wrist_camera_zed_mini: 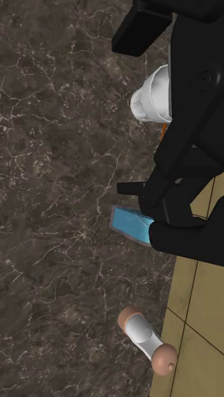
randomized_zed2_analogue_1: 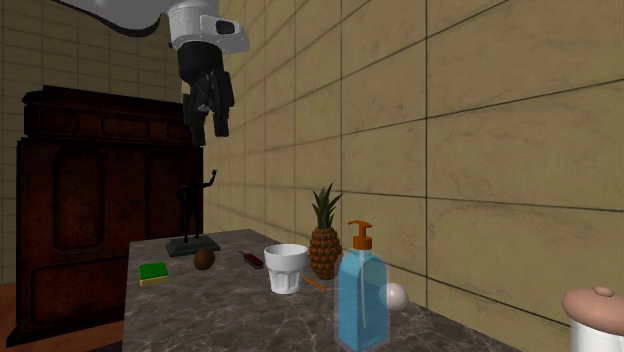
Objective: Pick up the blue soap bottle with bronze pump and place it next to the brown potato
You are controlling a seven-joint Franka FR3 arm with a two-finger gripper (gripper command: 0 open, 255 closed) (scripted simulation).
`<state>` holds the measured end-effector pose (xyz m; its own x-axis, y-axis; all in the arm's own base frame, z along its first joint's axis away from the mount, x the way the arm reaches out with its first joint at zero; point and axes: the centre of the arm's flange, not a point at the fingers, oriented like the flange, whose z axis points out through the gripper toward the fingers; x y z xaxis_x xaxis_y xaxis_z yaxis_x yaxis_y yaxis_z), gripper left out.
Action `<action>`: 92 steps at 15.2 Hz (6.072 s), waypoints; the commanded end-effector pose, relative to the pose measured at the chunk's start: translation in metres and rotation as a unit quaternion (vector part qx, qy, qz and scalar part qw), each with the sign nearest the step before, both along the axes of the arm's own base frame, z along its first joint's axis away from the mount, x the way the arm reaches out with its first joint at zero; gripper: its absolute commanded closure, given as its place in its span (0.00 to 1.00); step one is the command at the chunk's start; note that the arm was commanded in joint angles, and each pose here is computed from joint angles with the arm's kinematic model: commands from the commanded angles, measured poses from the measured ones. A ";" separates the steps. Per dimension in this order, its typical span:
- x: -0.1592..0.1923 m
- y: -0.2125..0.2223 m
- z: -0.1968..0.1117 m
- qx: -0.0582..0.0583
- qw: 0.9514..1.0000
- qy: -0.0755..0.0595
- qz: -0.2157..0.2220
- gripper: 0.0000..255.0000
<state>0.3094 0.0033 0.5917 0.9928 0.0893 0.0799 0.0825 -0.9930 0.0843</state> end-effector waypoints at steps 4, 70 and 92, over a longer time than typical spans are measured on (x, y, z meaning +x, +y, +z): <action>0.020 -0.024 -0.025 0.011 1.000 -0.011 -0.005 0.00; 0.180 -0.176 -0.136 0.085 0.991 -0.090 -0.040 1.00; 0.180 -0.176 -0.020 0.085 0.991 -0.090 -0.040 1.00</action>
